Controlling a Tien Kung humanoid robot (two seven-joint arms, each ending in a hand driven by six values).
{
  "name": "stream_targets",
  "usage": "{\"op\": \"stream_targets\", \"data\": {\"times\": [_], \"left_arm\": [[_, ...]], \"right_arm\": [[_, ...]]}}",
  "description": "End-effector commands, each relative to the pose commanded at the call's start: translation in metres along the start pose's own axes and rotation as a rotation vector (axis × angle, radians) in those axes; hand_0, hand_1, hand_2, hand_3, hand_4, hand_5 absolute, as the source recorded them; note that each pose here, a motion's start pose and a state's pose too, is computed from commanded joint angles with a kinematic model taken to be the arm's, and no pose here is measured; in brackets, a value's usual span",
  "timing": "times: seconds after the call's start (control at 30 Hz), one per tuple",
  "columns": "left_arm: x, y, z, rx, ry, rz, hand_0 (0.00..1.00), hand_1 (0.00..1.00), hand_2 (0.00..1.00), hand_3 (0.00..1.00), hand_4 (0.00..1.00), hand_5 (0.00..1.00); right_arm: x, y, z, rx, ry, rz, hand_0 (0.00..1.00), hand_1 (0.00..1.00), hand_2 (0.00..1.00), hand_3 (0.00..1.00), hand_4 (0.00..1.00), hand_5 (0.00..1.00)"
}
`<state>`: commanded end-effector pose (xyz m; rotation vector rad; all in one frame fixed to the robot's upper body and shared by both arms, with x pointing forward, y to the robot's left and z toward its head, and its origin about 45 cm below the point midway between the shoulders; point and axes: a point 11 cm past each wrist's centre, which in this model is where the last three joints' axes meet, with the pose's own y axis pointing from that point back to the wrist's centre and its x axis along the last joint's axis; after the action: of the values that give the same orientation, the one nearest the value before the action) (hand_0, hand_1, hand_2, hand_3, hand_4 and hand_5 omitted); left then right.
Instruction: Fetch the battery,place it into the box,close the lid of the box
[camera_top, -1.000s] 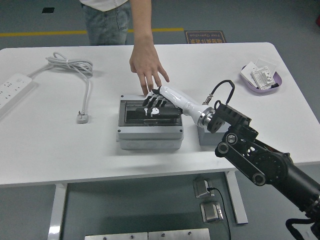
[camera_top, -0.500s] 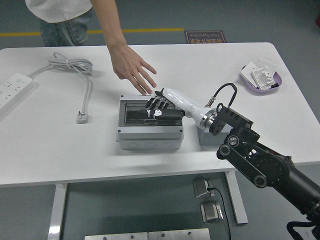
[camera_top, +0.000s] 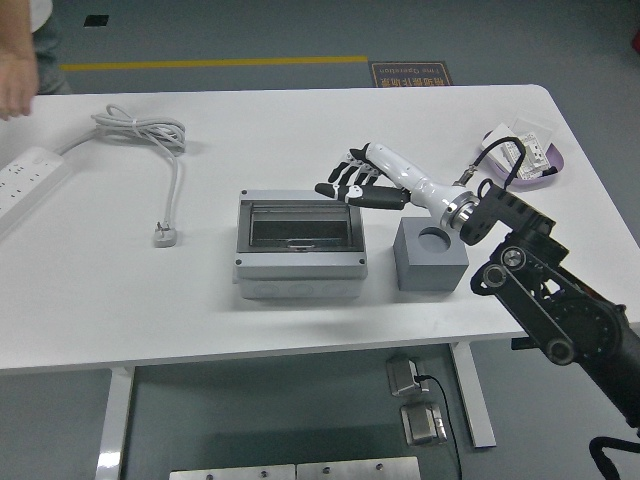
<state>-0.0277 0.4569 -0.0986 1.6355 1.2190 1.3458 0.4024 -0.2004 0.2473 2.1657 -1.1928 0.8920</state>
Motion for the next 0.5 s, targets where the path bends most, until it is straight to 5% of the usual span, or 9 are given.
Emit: {"op": "stream_targets", "data": {"times": [0.33, 0.37, 0.5], "left_arm": [[0.009, 0.001, 0.004, -0.014, -0.005, 0.016, 0.588, 0.403, 0.589, 0.640, 0.714, 0.224], [0.010, 0.002, 0.005, -0.015, -0.005, 0.018, 0.588, 0.403, 0.589, 0.640, 0.714, 0.226], [0.018, 0.003, 0.010, -0.025, -0.008, 0.032, 0.588, 0.403, 0.589, 0.640, 0.714, 0.226]], "right_arm": [[0.036, 0.045, 0.017, -0.008, -0.182, 0.116, 0.402, 0.461, 0.555, 0.556, 0.998, 0.842], [0.037, 0.049, 0.019, -0.008, -0.193, 0.124, 0.422, 0.474, 0.596, 0.728, 0.994, 0.829], [0.049, 0.070, 0.027, -0.024, -0.201, 0.180, 0.422, 0.474, 0.596, 0.728, 0.994, 0.829]]}}
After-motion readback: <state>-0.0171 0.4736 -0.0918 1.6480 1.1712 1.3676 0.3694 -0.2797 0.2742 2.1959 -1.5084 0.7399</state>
